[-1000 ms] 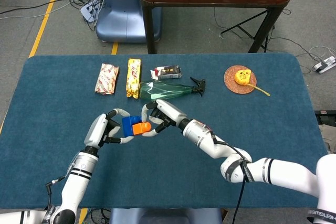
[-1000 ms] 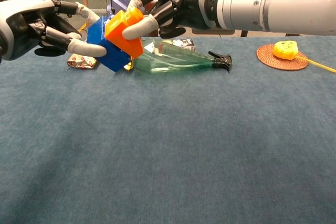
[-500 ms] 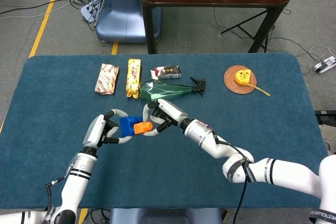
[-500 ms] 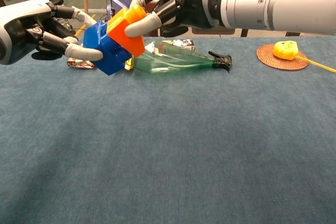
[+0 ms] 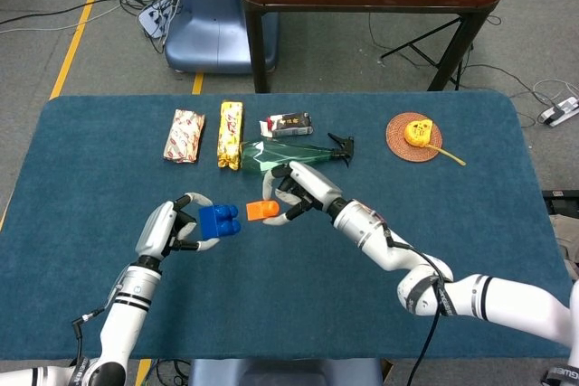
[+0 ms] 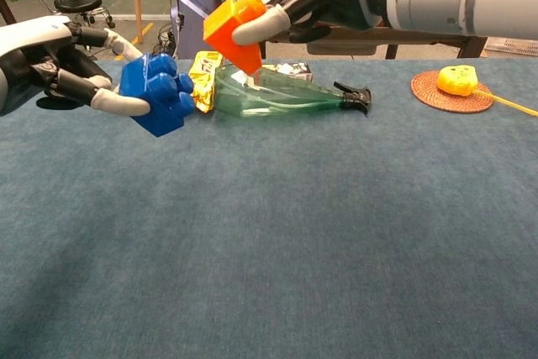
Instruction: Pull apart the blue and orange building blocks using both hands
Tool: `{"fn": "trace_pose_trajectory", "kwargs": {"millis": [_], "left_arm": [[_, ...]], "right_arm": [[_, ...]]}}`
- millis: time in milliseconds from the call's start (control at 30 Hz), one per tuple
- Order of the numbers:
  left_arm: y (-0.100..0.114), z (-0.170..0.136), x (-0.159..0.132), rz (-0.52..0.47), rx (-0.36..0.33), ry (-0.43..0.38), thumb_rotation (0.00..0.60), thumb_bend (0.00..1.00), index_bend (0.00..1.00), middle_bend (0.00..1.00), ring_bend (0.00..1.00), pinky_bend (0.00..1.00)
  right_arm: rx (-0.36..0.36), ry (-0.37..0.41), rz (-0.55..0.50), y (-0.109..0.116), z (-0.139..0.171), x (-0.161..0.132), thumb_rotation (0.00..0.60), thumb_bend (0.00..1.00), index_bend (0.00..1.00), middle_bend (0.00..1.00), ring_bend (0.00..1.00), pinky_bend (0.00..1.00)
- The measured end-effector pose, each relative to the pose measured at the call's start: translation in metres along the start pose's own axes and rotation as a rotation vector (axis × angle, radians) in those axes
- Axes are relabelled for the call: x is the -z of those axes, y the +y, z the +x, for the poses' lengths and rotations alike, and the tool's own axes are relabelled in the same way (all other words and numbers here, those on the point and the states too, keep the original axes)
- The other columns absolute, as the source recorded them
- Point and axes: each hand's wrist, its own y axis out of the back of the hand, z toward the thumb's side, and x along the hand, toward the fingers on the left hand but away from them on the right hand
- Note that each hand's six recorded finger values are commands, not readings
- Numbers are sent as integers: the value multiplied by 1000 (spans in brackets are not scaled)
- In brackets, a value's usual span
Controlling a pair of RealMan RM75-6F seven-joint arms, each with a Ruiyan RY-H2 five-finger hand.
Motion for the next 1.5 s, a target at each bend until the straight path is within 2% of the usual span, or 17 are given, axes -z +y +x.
{"fn": "trace_pose_trajectory", "kwargs": {"millis": [233, 367, 467, 533, 633, 667, 733, 833, 1000, 1167, 1233, 1300, 1367, 1500], "left_arm": [[-7, -2, 7, 80, 55, 18, 600, 0, 726, 1000, 1000, 1000], [-12, -3, 9, 129, 91, 30, 600, 0, 723, 1000, 1000, 1000], [-15, -3, 9, 163, 114, 37, 600, 0, 674, 1000, 1000, 1000], [-16, -2, 9, 184, 122, 39, 600, 0, 584, 1000, 1000, 1000], [-17, -2, 9, 215, 123, 40, 600, 0, 390, 1000, 998, 1000], [-17, -2, 9, 227, 123, 40, 600, 0, 329, 1000, 996, 1000], [-17, -2, 9, 256, 119, 40, 600, 0, 197, 1000, 989, 1000], [-17, -2, 11, 306, 111, 43, 600, 0, 76, 1000, 985, 1000], [-12, -3, 14, 364, 71, 48, 600, 0, 32, 994, 963, 1000], [1, -7, 17, 376, 20, 43, 600, 0, 54, 878, 853, 1000], [10, -9, 20, 393, -7, 41, 600, 0, 79, 769, 803, 1000], [19, -12, 24, 413, -33, 46, 600, 0, 92, 702, 759, 999], [28, -15, 29, 432, -60, 58, 600, 0, 76, 616, 677, 960], [57, -26, 45, 499, -133, 74, 600, 0, 35, 453, 503, 766]], "right_arm": [[47, -50, 186, 19, 16, 20, 600, 295, 711, 1000, 1000, 1000], [64, -97, 362, 26, 26, 37, 600, 295, 711, 1000, 1000, 1000], [71, -138, 505, 31, 33, 51, 600, 288, 696, 988, 1000, 1000], [73, -165, 589, 33, 37, 59, 600, 242, 604, 974, 1000, 1000], [75, -218, 712, 36, 44, 74, 600, 44, 388, 960, 1000, 1000], [77, -240, 754, 38, 46, 80, 600, 7, 315, 955, 1000, 1000], [82, -273, 804, 40, 50, 89, 600, 0, 201, 941, 1000, 1000], [97, -324, 848, 45, 58, 102, 600, 0, 76, 900, 994, 972], [117, -351, 850, 51, 68, 106, 600, 0, 28, 793, 907, 892], [140, -364, 870, 60, 85, 103, 600, 0, 29, 627, 749, 797], [151, -373, 887, 64, 94, 101, 600, 0, 53, 557, 660, 746], [166, -387, 907, 69, 106, 100, 600, 0, 92, 500, 587, 693], [186, -406, 923, 74, 121, 99, 600, 0, 124, 454, 526, 620], [230, -445, 947, 84, 150, 102, 600, 0, 160, 381, 429, 467]]}}
